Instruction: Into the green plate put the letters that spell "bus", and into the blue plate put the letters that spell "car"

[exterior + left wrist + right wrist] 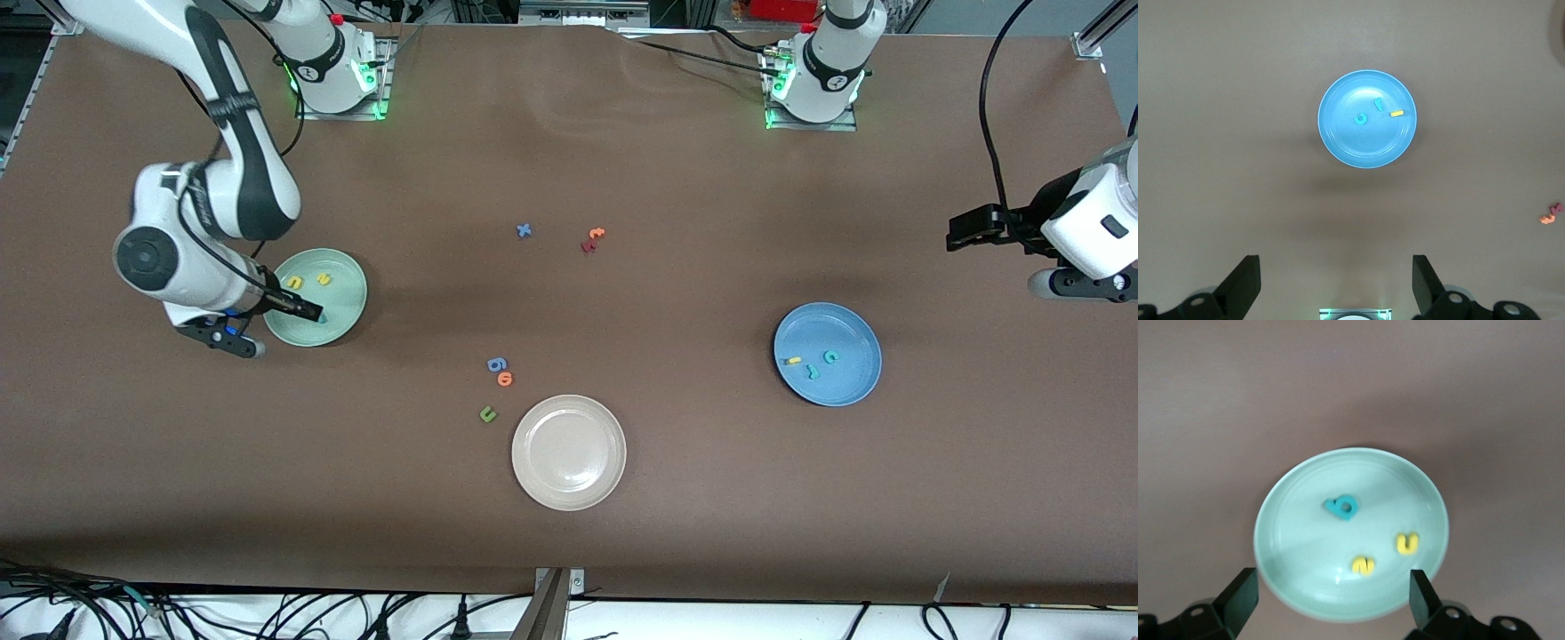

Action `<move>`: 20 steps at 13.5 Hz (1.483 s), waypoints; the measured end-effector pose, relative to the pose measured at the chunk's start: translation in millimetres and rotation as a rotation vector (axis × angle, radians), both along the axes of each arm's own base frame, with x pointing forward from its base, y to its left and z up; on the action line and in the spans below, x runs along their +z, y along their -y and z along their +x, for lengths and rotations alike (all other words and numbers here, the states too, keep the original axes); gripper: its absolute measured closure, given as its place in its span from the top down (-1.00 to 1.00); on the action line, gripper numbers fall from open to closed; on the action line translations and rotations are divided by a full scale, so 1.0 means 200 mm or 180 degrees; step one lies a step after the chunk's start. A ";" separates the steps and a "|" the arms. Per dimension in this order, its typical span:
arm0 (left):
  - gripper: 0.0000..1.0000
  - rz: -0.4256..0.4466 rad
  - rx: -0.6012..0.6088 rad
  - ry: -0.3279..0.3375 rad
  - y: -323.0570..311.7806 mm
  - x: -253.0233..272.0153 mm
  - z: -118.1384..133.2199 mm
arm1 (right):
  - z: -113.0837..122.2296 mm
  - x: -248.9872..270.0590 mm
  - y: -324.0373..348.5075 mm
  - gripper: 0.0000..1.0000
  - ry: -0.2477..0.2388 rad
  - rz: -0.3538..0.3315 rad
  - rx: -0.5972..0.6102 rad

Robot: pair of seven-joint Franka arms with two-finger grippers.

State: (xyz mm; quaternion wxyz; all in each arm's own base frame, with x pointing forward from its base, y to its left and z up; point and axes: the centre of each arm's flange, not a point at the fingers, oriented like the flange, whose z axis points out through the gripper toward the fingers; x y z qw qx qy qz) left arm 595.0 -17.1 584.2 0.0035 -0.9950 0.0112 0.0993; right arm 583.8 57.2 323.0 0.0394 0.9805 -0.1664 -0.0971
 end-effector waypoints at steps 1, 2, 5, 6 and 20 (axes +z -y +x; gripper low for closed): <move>1.00 0.0003 0.0014 0.0001 0.02 0.00 0.00 | 0.02 0.12 0.02 1.00 -0.0045 0.0012 0.0024; 1.00 0.0005 0.0018 0.0002 0.02 0.00 0.00 | 0.04 0.24 0.04 1.00 -0.0095 0.0024 0.0070; 1.00 0.0003 0.0025 0.0058 0.03 0.01 0.01 | 0.12 0.58 0.14 1.00 -0.0169 0.0061 0.0136; 1.00 0.0001 0.0026 0.0115 0.03 0.02 0.01 | 0.13 0.68 0.16 1.00 -0.0166 0.0075 0.0160; 1.00 -0.0010 0.0087 0.0409 0.06 0.01 -0.12 | 0.15 1.10 0.26 0.99 -0.0054 0.0293 0.0666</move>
